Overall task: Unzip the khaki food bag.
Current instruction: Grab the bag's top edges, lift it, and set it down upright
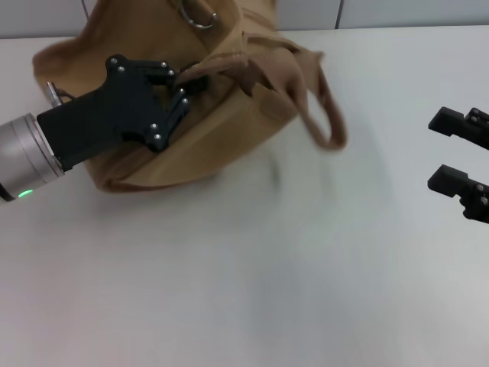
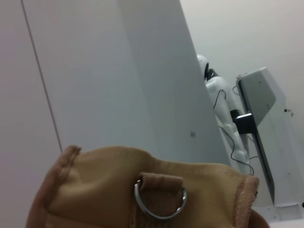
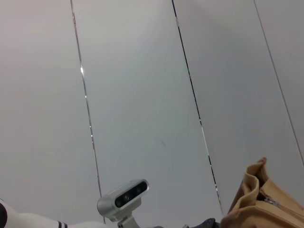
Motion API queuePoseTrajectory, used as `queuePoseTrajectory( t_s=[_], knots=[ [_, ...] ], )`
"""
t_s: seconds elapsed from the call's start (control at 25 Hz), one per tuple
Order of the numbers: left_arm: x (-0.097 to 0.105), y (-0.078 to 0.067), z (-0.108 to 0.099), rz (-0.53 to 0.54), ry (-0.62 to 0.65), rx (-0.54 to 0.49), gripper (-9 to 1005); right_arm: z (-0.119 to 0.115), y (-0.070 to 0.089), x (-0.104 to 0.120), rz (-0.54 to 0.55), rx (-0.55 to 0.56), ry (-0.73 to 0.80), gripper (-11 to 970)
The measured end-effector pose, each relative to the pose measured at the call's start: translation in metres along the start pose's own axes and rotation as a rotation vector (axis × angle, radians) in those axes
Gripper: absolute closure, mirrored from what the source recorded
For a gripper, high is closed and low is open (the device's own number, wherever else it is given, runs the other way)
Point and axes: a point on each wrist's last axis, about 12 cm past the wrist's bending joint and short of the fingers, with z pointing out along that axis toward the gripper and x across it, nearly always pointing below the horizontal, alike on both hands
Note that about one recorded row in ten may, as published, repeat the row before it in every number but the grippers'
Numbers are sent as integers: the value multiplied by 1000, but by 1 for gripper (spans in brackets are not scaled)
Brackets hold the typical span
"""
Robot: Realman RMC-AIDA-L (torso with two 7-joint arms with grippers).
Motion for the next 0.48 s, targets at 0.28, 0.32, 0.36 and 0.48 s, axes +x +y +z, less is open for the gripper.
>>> queuePoseTrajectory(
  t_s=[0.28,0.32,0.36,0.48],
  knots=[
    [3,-1,-10,-3,0,-31,942,0,1,0,2,-4,-3,270],
    [0,4,-20,0,-16,-61,942,0,1,0,2,-4,-3,271],
    [0,4,-20,0,-16,-61,942,0,1,0,2,-5,-3,271],
    [-11,19,-49,25,-48,-106,942,0,1,0,2,-6,-4,274]
  ],
)
